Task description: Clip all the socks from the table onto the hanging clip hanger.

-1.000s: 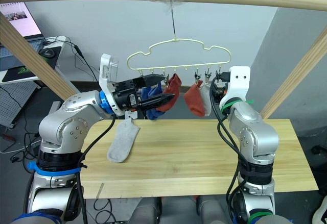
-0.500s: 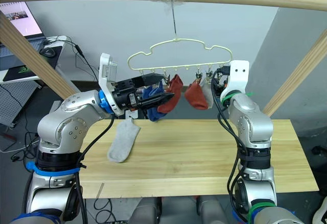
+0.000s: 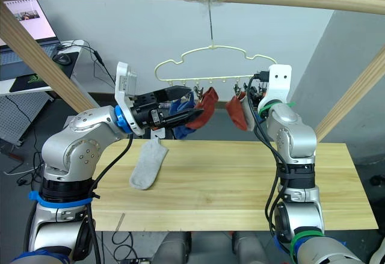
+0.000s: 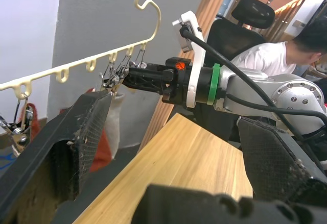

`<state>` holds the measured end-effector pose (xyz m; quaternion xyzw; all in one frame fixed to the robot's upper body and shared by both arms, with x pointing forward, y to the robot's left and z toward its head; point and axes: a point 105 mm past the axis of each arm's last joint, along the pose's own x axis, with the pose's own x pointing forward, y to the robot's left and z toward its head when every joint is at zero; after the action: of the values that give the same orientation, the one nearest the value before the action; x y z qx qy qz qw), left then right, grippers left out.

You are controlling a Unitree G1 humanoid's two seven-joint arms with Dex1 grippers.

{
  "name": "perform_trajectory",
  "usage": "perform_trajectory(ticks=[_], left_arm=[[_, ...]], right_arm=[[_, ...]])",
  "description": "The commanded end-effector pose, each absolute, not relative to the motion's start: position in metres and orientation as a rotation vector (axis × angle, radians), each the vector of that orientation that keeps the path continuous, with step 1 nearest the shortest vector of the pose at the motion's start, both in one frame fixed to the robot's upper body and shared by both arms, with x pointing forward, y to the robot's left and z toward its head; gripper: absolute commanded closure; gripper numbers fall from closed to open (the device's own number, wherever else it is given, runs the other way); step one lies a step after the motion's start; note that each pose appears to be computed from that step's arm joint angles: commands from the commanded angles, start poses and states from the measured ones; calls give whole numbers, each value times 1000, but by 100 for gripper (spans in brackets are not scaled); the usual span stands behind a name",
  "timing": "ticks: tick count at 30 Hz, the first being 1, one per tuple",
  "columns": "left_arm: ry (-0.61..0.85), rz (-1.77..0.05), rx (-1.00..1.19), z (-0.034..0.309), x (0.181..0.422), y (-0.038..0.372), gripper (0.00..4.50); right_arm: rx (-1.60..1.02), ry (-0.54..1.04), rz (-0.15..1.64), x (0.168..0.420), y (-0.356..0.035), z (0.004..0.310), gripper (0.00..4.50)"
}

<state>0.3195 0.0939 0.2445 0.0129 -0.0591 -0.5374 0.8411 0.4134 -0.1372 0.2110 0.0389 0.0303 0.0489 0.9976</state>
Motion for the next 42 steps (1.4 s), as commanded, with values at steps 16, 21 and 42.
perform_trajectory(ticks=[16, 21, 42], left_arm=[[-175, -1137, 59, 253, 313, 92, 0], [-175, -1128, 61, 253, 313, 93, 0], [-9, -988, 119, 216, 331, 107, 0]], right_arm=[[85, -27, 115, 419, -128, 246, 243], [84, -25, 118, 421, -126, 247, 243], [64, -13, 56, 421, -138, 243, 446]])
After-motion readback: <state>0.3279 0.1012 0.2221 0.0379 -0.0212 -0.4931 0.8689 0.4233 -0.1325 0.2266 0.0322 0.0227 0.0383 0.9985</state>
